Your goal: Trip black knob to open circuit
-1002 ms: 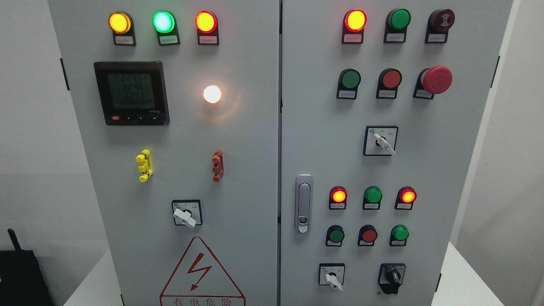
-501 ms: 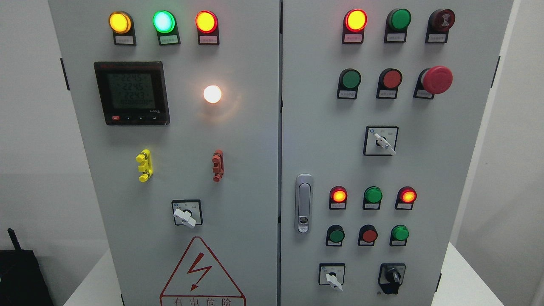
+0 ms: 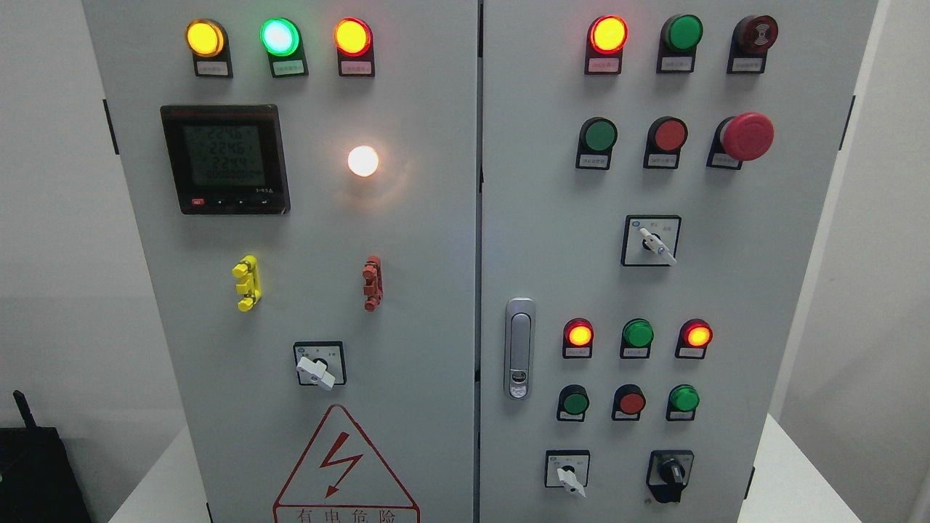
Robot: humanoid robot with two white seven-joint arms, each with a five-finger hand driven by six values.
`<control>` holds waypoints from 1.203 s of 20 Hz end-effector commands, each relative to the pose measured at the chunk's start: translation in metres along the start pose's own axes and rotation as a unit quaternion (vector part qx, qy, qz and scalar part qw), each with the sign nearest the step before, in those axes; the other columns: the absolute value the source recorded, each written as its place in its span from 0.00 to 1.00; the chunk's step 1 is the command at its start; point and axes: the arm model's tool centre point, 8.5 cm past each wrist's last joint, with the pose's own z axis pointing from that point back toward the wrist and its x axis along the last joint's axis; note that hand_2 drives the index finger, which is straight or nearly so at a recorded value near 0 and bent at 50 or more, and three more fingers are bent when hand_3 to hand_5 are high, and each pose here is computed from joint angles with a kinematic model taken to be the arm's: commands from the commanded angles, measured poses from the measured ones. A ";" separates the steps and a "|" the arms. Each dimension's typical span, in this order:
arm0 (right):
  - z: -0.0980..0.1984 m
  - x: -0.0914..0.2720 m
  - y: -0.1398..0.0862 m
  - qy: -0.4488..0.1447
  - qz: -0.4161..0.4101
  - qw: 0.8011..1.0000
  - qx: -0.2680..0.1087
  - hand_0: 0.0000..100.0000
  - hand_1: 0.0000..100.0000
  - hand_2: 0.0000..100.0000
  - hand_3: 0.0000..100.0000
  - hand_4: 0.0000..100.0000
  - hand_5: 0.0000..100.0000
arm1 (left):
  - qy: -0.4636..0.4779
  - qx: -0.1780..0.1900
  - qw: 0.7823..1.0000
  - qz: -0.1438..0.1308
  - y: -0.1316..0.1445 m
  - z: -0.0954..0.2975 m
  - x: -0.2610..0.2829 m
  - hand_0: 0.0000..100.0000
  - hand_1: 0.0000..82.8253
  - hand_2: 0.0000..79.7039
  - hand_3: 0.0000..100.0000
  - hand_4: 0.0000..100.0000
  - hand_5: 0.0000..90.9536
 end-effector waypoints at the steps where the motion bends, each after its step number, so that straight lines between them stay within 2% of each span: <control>1: -0.002 0.014 0.001 -0.038 0.001 0.999 -0.007 0.00 0.00 0.00 0.86 0.75 0.74 | -0.002 0.000 1.000 0.002 0.000 0.000 0.001 0.12 0.47 0.00 0.00 0.00 0.00; 5: -0.002 0.022 0.004 -0.071 0.004 0.997 -0.016 0.00 0.00 0.00 0.92 0.80 0.80 | -0.003 0.000 1.000 0.002 0.000 0.000 0.002 0.12 0.47 0.00 0.00 0.00 0.00; 9: -0.006 0.045 0.007 -0.124 0.005 0.992 -0.024 0.00 0.00 0.00 1.00 0.87 0.88 | -0.002 0.000 1.000 0.002 0.000 0.000 0.001 0.12 0.47 0.00 0.00 0.00 0.00; 17: -0.012 0.092 0.005 -0.191 0.005 0.981 -0.029 0.00 0.00 0.00 1.00 0.91 0.92 | -0.003 0.000 1.000 0.002 0.000 0.000 0.002 0.12 0.47 0.00 0.00 0.00 0.00; 24: 0.001 0.135 0.018 -0.257 -0.006 0.966 -0.011 0.00 0.00 0.00 1.00 0.95 0.95 | -0.003 0.000 1.000 0.002 0.000 0.000 0.002 0.12 0.47 0.00 0.00 0.00 0.00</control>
